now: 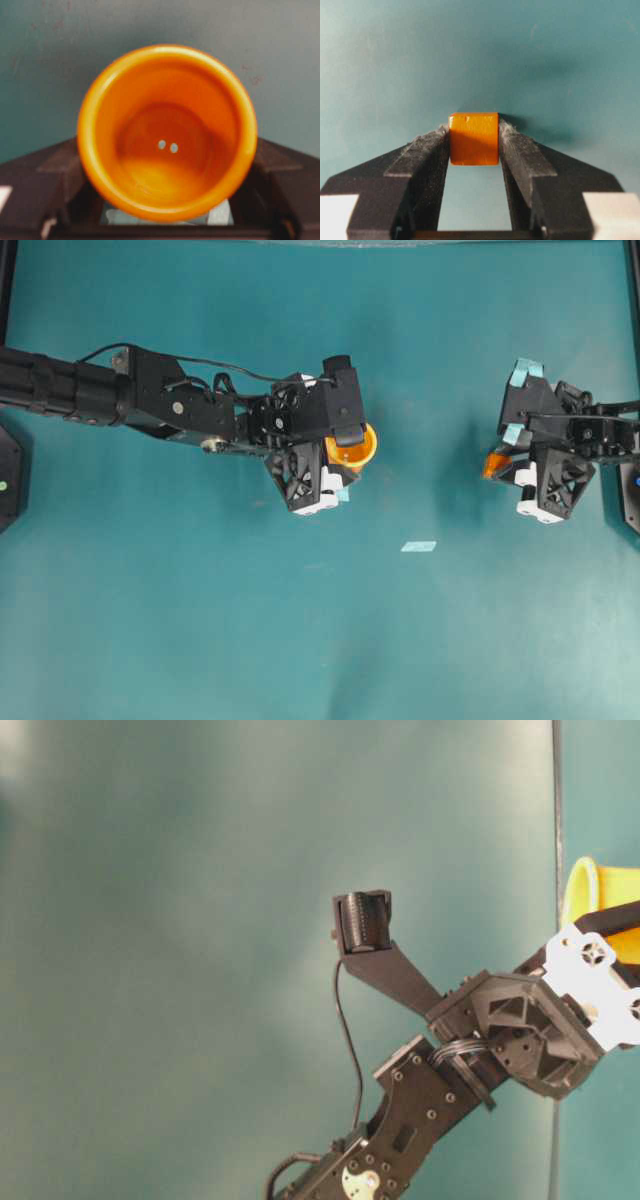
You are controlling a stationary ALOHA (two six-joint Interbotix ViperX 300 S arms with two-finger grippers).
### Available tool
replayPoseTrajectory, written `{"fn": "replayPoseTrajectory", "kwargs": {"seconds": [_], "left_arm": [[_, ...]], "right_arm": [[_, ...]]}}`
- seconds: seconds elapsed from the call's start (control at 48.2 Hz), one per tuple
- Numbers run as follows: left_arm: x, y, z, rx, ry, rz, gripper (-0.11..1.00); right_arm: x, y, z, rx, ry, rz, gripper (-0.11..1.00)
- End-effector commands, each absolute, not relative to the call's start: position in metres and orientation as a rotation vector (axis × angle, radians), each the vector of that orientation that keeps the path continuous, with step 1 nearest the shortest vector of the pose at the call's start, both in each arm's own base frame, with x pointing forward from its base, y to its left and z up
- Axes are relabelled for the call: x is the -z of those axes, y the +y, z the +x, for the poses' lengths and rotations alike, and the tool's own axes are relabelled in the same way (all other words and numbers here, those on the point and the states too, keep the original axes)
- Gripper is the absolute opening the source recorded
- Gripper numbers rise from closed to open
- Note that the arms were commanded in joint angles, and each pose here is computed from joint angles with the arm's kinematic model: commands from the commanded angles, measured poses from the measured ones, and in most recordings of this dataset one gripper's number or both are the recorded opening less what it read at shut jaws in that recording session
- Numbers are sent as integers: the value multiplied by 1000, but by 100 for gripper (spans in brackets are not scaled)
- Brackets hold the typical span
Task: Hold the block with right arm and the cup with left arm, then put the block into the cup.
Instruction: 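Close the right gripper on the orange cube and lift it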
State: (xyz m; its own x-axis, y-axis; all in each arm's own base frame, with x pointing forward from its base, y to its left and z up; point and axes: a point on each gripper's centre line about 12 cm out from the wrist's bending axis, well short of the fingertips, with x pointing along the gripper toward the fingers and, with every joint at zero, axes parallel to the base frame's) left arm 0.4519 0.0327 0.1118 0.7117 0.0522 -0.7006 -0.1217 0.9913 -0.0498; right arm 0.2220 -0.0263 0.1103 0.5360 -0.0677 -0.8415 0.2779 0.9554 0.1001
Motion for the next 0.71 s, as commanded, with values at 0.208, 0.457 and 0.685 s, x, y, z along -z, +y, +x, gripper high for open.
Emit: {"fn": "replayPoseTrajectory", "kwargs": {"seconds": [0.208,0.457,0.685], "left_arm": [[-127,27,460,-81,712,-88,63],[-128,27,460,-81,711,-88,63],[-129,26,461,-79,705,-88,63]], "right_arm": [[-159,-31,257,169,762,169,40],[-204,-33,289,123,534,82,40],[-218,-32,313,74,377,33,40]]}}
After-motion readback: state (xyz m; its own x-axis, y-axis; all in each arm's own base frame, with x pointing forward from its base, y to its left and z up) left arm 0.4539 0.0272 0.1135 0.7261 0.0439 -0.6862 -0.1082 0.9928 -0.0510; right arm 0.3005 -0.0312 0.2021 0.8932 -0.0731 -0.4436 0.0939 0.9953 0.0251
